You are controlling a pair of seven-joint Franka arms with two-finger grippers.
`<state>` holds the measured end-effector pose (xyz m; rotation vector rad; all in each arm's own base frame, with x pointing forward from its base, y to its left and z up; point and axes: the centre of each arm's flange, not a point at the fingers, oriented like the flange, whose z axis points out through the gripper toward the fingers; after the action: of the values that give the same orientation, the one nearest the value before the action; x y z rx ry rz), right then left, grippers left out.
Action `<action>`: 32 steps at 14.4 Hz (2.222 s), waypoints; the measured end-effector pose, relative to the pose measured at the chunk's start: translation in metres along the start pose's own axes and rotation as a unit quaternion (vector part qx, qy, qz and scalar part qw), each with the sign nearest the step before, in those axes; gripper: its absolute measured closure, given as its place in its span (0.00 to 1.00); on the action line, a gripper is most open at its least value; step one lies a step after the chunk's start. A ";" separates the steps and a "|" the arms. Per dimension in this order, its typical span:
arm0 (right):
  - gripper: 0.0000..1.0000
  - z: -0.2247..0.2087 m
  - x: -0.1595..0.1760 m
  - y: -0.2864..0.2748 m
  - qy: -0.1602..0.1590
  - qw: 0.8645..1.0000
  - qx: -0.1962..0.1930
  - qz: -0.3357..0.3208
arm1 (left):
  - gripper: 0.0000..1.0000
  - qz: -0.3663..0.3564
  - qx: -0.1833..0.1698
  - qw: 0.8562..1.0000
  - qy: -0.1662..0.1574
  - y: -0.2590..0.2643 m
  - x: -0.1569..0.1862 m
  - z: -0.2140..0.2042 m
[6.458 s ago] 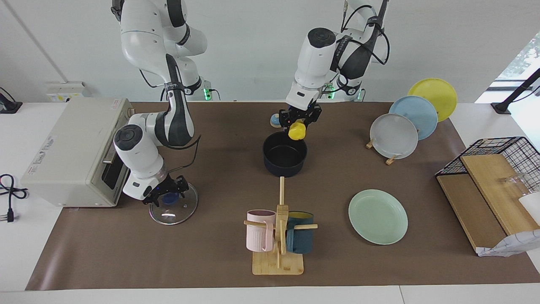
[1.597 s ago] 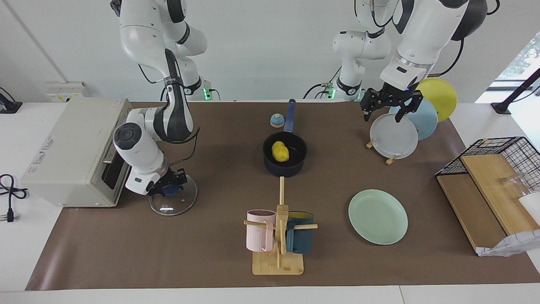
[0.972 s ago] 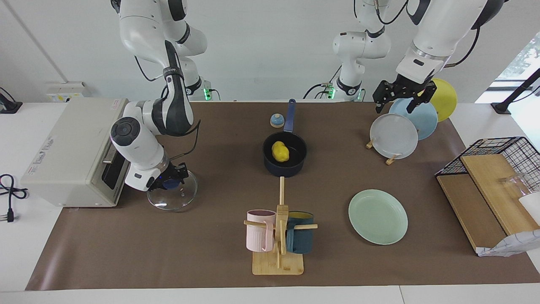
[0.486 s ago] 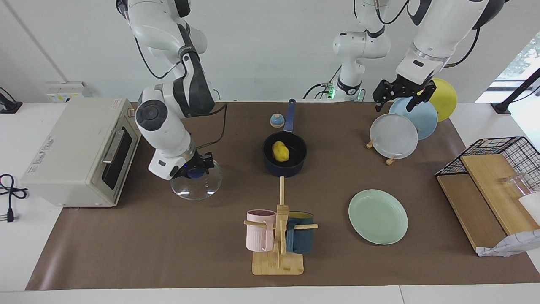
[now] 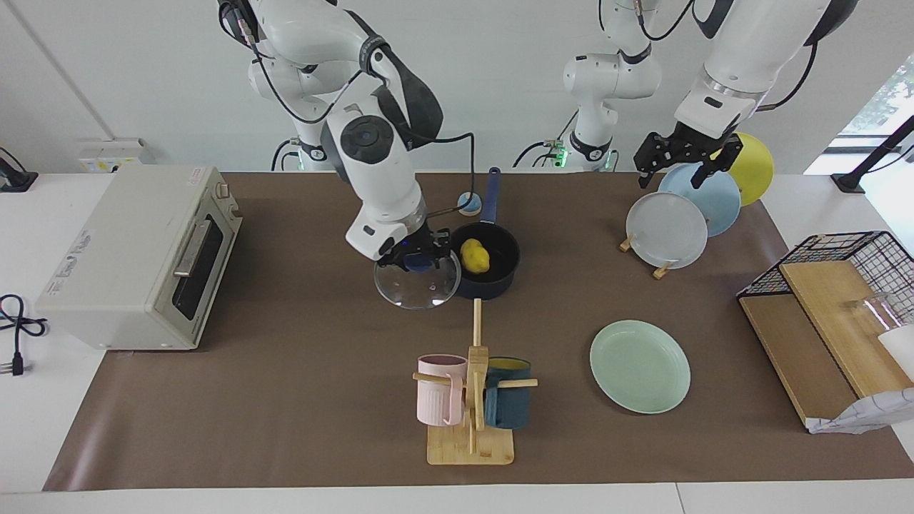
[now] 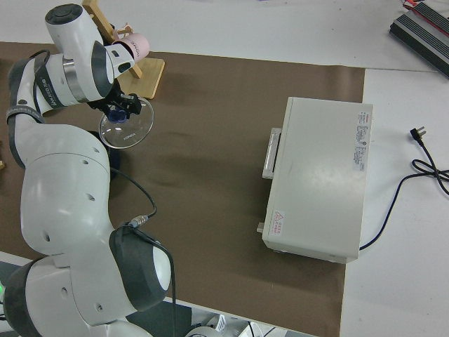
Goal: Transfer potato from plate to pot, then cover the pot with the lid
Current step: 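Carry the glass lid over the saucepan with the right gripper, then lower the glass lid onto the saucepan with the right gripper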
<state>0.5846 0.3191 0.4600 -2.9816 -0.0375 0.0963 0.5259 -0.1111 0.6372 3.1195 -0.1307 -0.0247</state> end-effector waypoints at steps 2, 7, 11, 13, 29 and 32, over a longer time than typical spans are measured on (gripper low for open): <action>0.39 0.005 -0.019 -0.041 0.009 1.000 0.006 0.016 | 0.00 0.002 0.000 1.000 0.000 -0.008 0.001 0.000; 0.39 0.019 -0.054 -0.101 0.016 0.999 0.016 0.033 | 0.00 0.001 0.000 1.000 -0.005 -0.023 0.002 0.003; 0.39 0.038 -0.065 -0.112 0.013 0.999 0.013 0.036 | 0.00 0.003 0.000 1.000 -0.012 -0.029 0.003 0.010; 0.39 0.046 -0.064 -0.109 0.011 0.999 0.011 0.038 | 0.00 0.004 0.000 1.000 -0.013 -0.028 0.004 0.011; 0.39 0.075 -0.071 -0.101 -0.006 0.999 -0.004 0.041 | 0.00 0.017 -0.001 1.000 -0.014 -0.015 0.003 0.012; 0.39 0.077 -0.072 -0.101 -0.005 0.999 -0.003 0.051 | 0.00 0.026 0.000 1.000 -0.015 -0.006 0.002 0.012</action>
<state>0.5058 0.4284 0.4049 -2.9891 0.1121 0.1243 0.5278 -0.1055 0.6249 3.1144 -0.2113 -0.0695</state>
